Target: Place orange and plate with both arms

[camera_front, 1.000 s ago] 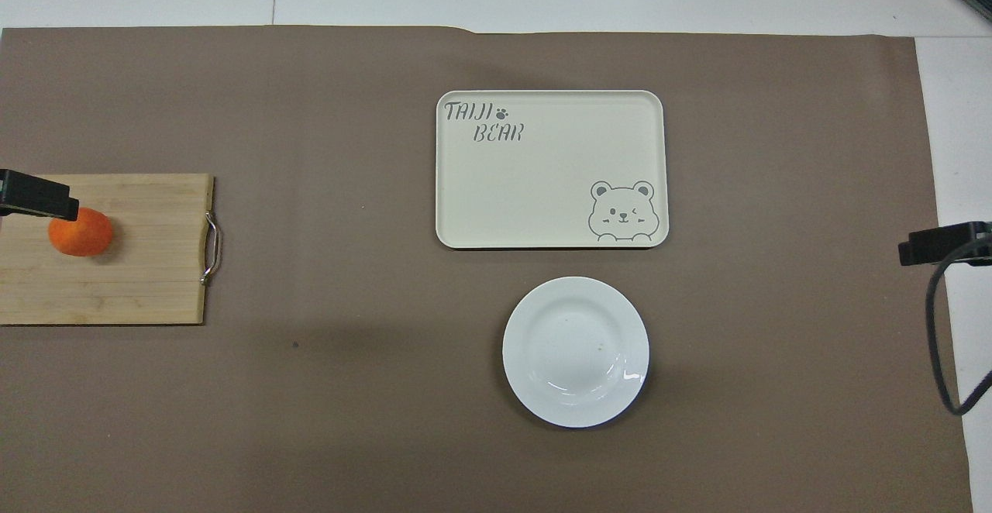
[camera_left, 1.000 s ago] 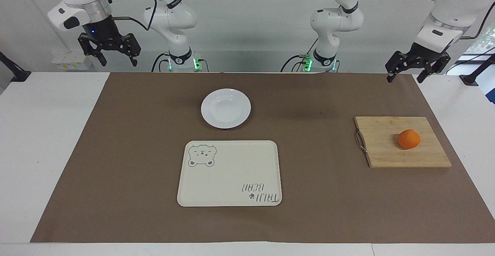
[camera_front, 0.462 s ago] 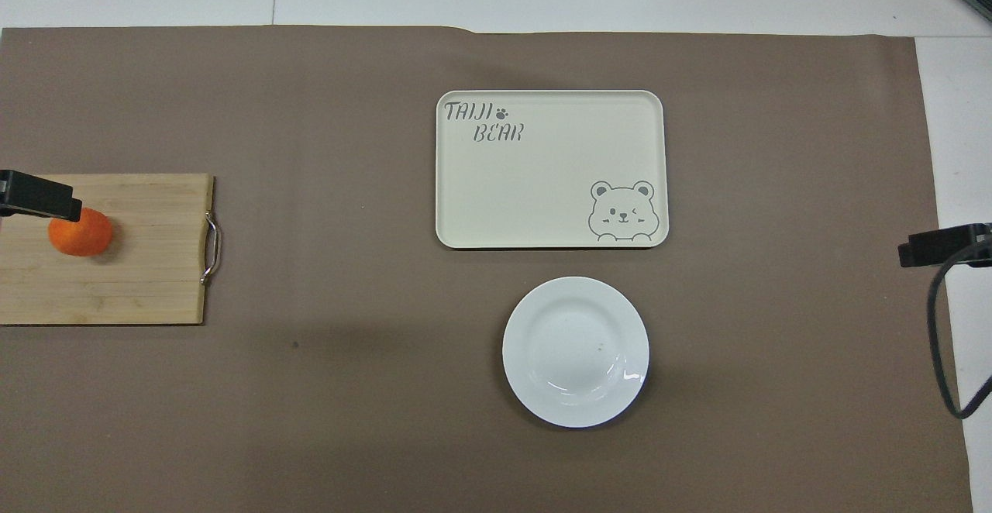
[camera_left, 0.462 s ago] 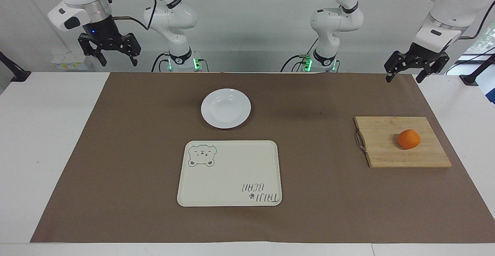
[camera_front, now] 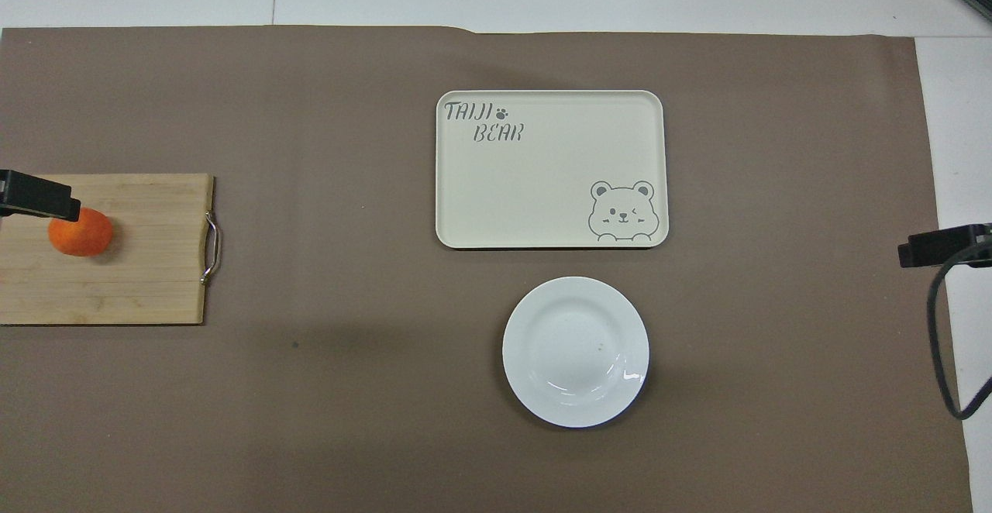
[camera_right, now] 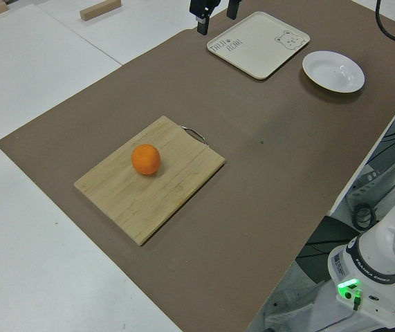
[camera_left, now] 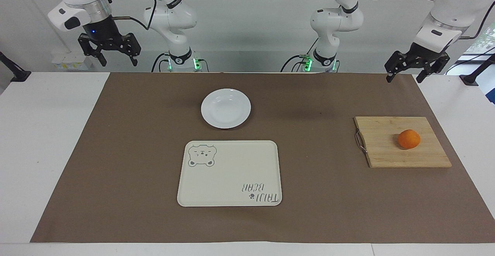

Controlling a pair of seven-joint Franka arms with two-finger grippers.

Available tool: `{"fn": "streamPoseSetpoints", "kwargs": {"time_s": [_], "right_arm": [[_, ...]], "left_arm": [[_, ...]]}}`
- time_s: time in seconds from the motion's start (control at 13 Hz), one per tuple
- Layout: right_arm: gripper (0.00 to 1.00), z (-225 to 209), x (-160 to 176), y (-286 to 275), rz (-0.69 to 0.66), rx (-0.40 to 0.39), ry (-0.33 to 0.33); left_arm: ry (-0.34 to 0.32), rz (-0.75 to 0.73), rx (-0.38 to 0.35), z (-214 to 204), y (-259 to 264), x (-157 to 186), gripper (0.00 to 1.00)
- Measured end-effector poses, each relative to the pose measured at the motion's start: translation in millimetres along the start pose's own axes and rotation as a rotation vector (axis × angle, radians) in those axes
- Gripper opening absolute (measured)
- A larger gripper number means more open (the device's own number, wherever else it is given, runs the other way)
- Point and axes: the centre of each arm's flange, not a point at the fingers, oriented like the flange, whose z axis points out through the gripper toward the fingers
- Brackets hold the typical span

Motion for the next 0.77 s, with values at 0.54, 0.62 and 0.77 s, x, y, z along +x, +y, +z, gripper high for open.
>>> {"fn": "streamPoseSetpoints", "kwargs": {"time_s": [0.54, 0.62, 0.77], "right_arm": [[1.00, -1.3, 1.6, 0.1, 0.000, -0.001, 0.015], [1.00, -1.3, 1.7, 0.1, 0.000, -0.001, 0.016], [1.00, -1.3, 1.7, 0.1, 0.000, -0.001, 0.016]], "left_arm": [[0.005, 0.000, 0.000, -0.5, -0.2, 0.6, 1.00], [0.011, -0.001, 0.001, -1.0, -0.7, 1.2, 1.00], [0.031, -0.005, 0.003, -2.5, -3.2, 3.1, 1.00]]}}
